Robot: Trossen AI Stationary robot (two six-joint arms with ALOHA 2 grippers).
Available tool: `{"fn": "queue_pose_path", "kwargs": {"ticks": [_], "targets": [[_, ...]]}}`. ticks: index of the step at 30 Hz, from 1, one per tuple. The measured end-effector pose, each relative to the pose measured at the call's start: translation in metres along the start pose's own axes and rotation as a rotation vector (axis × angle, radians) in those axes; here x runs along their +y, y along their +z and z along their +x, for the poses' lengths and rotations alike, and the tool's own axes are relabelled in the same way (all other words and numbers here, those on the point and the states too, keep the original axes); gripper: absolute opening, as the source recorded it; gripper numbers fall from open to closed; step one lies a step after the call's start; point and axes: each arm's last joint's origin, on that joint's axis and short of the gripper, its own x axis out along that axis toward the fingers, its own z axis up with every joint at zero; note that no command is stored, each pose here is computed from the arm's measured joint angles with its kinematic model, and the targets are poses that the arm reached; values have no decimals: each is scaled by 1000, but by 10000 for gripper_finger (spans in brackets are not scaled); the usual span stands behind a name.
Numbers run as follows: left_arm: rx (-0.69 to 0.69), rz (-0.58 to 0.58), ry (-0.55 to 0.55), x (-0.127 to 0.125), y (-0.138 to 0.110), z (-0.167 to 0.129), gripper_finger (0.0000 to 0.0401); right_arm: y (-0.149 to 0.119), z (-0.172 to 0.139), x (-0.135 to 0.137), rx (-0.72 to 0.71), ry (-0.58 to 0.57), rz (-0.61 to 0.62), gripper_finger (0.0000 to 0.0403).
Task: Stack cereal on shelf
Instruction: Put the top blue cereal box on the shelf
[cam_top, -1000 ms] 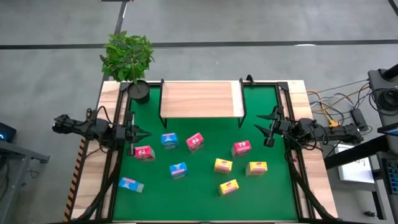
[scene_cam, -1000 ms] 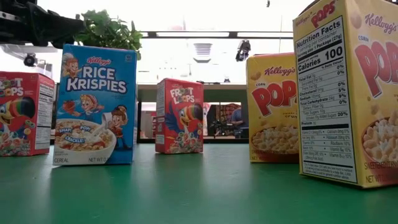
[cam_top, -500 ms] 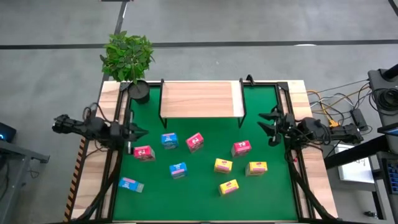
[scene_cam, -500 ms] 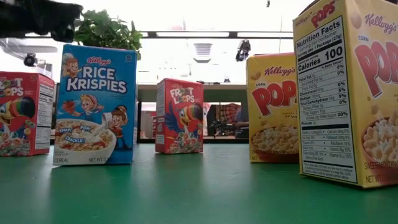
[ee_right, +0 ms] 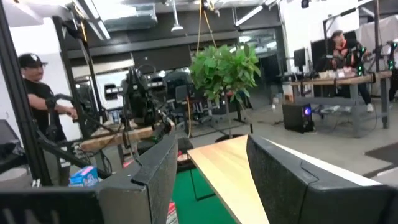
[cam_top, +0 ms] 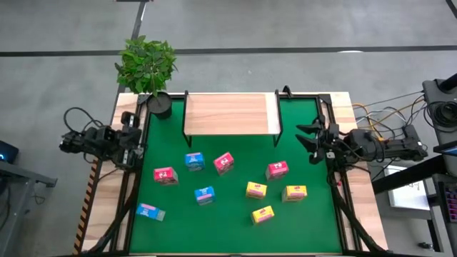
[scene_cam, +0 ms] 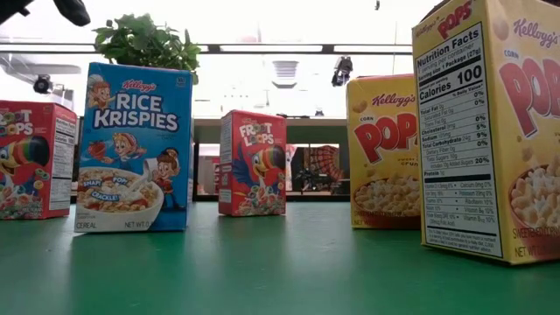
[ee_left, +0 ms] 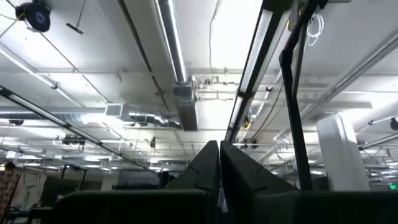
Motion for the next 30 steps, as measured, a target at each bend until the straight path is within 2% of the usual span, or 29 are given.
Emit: {"fn": "queue_pose_path", "kwargs": {"ticks": [8,14,19,24,30], "targets": [[61,-34,-10,-5,2,20,0,9,11,4,32,-3,-10,183],[152,-22,-25,-14,4,56,0,11,14,5,58,-5,-18,183],[311,-4,-49,-23,5,89,0,8,14,5,129,-13,-21,183],[635,-34,-61,-31,-1,116,0,1,14,4,162,-17,-31,183],[1203,-38,0,-38,-25,126,0,-3,13,4,183,-18,-46,183]]}}
